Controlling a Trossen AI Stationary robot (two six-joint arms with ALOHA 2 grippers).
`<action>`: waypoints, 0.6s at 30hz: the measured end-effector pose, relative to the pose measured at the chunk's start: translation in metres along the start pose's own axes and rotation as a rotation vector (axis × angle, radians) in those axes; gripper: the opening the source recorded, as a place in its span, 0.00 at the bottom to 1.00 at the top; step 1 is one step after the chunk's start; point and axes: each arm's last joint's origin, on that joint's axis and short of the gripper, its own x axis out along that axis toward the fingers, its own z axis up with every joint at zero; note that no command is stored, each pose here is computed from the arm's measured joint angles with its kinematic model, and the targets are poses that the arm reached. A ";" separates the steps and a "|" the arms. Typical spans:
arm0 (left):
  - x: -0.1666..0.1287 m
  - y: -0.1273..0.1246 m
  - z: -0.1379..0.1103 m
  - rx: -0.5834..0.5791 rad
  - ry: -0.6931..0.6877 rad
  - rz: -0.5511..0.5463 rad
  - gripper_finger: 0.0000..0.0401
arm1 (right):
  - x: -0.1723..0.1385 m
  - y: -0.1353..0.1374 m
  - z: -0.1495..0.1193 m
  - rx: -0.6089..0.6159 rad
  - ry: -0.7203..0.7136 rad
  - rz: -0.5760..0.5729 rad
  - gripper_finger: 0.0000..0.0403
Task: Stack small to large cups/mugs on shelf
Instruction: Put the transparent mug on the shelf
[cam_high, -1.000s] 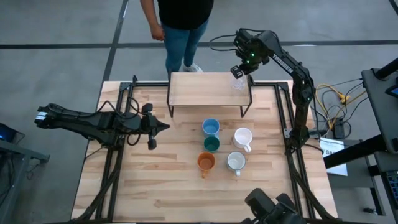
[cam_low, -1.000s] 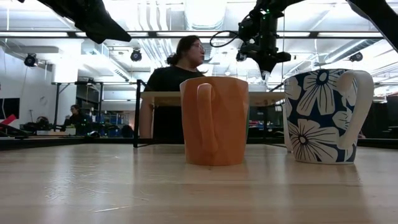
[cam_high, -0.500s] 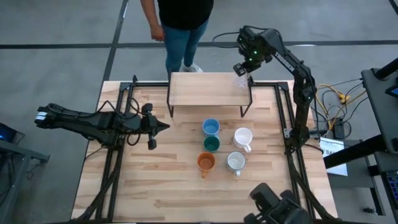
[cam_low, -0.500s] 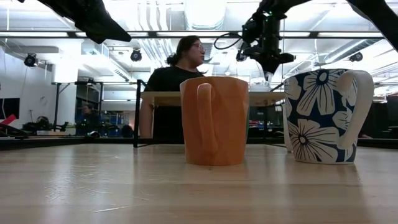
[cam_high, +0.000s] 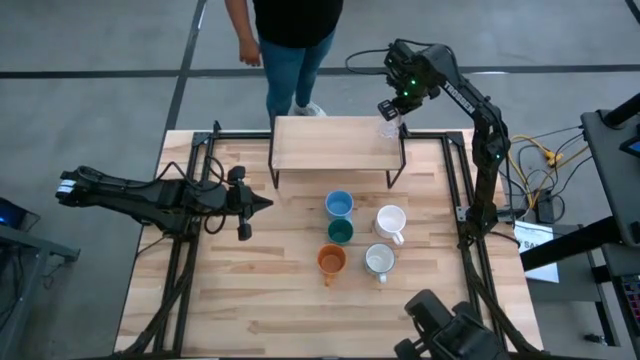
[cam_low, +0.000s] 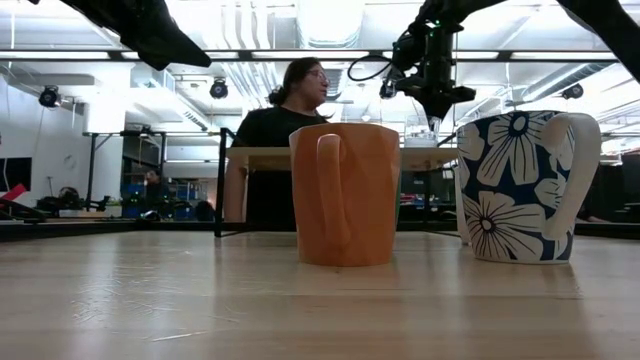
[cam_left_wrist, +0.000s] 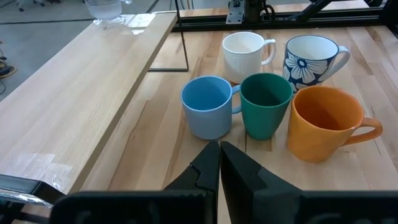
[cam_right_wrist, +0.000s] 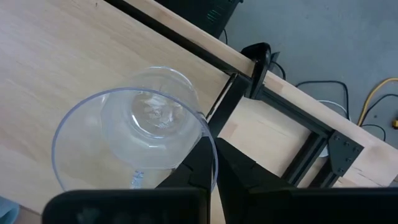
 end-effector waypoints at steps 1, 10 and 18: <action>0.000 0.000 0.000 0.000 0.000 0.000 0.00 | 0.001 0.000 0.000 -0.003 0.001 0.000 0.02; 0.000 0.000 0.000 0.000 0.000 0.000 0.00 | 0.005 0.000 0.004 0.011 0.007 -0.003 0.02; 0.000 0.000 0.000 0.000 0.000 0.000 0.00 | -0.006 -0.002 0.006 0.021 -0.034 0.003 0.02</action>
